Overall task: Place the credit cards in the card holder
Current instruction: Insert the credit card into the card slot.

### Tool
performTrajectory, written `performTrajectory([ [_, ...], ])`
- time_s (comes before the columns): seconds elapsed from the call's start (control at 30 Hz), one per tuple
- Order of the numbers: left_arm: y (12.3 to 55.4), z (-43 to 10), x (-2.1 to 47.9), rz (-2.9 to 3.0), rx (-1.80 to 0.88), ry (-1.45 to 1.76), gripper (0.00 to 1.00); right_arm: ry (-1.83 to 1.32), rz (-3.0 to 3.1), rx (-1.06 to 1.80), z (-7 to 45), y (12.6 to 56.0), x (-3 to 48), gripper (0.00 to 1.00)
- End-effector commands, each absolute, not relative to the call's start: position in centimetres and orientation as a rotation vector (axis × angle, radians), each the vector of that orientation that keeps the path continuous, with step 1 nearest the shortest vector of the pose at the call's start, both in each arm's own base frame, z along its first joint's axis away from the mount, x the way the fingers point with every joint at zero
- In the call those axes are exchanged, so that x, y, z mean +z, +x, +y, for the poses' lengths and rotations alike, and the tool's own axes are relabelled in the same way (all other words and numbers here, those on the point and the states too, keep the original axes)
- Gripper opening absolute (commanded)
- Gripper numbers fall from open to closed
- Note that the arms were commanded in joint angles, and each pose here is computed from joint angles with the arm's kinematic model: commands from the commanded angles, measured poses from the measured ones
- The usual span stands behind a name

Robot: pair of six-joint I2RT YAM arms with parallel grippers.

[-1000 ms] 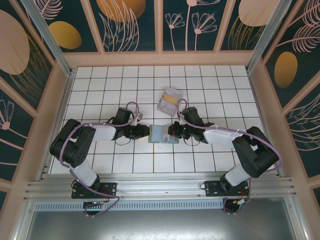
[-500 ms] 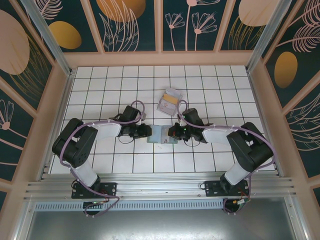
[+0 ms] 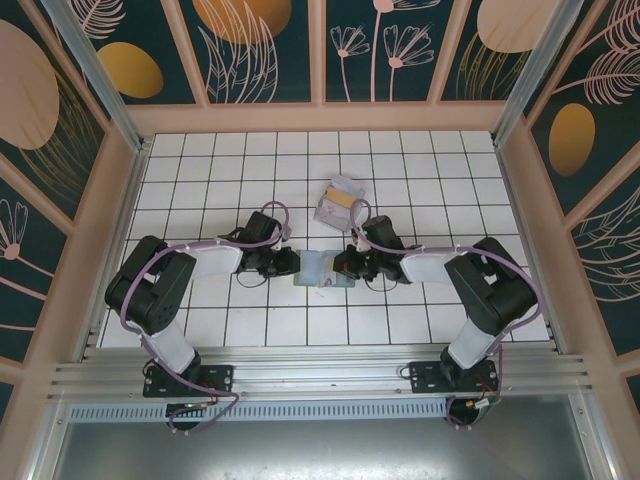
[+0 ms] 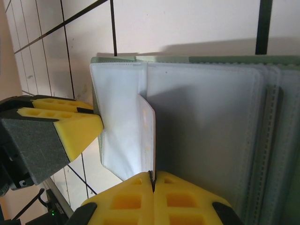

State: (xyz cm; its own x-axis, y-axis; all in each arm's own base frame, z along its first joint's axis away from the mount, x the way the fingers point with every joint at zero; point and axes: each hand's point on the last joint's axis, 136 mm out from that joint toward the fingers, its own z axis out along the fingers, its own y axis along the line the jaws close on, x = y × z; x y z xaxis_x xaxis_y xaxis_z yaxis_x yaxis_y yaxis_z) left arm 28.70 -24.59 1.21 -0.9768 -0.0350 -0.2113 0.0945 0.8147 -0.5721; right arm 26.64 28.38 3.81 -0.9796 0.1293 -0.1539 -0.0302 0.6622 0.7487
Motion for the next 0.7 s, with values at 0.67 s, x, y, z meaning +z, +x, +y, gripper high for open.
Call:
performTrajectory([
  [0.67, 27.3, -23.9, -1.9, 2.868, -0.824, 0.030, 0.21, -0.030, 2.675, 0.953, 30.7, 28.1, 2.0, 0.00],
])
